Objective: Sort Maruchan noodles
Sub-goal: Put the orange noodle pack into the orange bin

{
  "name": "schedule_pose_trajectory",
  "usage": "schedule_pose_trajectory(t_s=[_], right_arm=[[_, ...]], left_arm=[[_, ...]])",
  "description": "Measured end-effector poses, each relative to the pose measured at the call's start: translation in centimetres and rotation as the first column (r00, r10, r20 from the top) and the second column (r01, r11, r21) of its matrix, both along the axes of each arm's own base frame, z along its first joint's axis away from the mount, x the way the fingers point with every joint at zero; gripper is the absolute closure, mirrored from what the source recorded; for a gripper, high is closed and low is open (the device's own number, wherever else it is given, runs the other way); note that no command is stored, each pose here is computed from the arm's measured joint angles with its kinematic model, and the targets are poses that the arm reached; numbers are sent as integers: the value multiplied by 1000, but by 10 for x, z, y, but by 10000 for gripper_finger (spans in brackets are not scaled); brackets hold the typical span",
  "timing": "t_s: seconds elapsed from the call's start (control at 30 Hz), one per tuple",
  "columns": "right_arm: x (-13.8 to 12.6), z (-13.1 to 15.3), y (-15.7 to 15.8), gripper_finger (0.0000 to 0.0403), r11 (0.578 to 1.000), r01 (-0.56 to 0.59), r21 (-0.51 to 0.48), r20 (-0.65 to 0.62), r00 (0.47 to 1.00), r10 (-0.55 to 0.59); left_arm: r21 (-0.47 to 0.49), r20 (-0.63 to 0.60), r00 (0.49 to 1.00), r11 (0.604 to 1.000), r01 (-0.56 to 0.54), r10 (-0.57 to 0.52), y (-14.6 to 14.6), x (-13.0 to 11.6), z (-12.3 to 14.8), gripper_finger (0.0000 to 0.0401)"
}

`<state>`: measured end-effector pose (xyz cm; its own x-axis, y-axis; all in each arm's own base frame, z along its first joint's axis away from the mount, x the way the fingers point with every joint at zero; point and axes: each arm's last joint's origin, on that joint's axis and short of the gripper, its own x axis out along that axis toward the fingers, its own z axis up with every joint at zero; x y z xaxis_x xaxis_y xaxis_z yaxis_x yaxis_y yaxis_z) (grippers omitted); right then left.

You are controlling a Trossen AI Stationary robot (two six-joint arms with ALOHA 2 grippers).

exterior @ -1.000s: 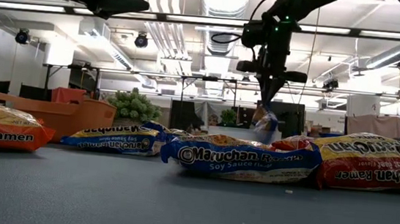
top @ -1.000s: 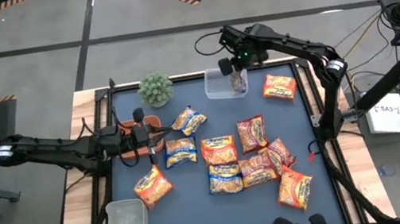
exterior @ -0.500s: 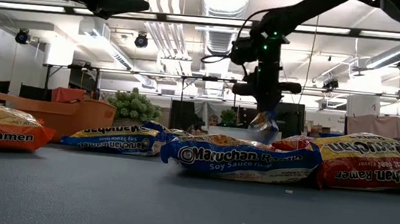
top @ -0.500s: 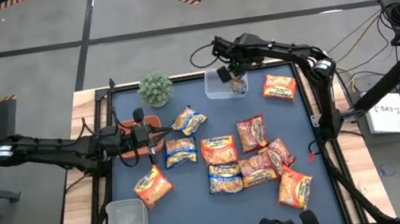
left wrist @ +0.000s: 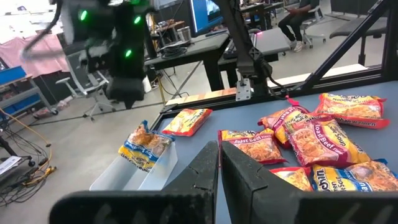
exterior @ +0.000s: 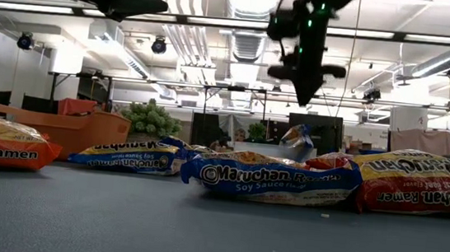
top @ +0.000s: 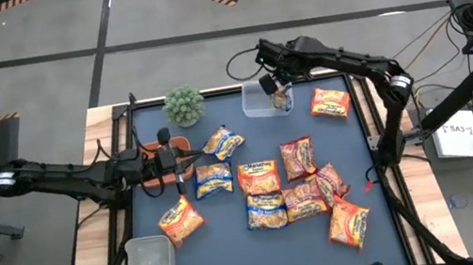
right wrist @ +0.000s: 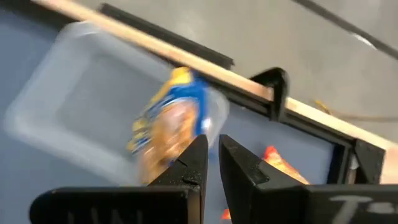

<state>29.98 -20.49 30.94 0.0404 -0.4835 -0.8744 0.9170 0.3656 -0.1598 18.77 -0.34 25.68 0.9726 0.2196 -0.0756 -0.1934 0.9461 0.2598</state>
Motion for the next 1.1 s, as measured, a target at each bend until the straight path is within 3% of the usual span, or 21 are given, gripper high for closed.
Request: schedule_pose_trajectory(t_s=[0.13, 0.37, 0.53, 0.63, 0.73, 0.83, 0.97, 1.1], right_arm=[[11, 4, 42, 372, 988, -152, -32, 24, 988, 153], [14, -7, 124, 372, 915, -384, -124, 142, 906, 400], [-3, -19, 175, 372, 832, -509, -222, 257, 792, 553], [-16, -30, 199, 372, 739, -601, -304, 281, 685, 672], [-30, -41, 213, 372, 675, -634, -376, 313, 599, 737], [-40, -47, 218, 372, 649, -620, -441, 355, 544, 761], [-53, -52, 217, 371, 611, -612, -503, 350, 502, 791], [-65, -51, 216, 371, 583, -611, -537, 328, 485, 811]], left_arm=[[0, 0, 1000, 1000, 0, 0, 0, 0, 0, 401], [-19, 4, 1000, 1000, -1, 2, 0, 0, 0, 401], [-86, 17, 1000, 996, -6, 7, 0, 0, 0, 401], [-164, 13, 1000, 986, -13, 15, 0, 3, -3, 401], [-255, -26, 999, 966, -30, 24, -1, 8, -12, 401], [-373, -61, 998, 927, -33, 11, -2, 15, -21, 401], [-527, -146, 986, 850, -8, -82, -10, 26, -28, 401], [-570, -321, 939, 817, -85, -126, -25, 38, -26, 401]])
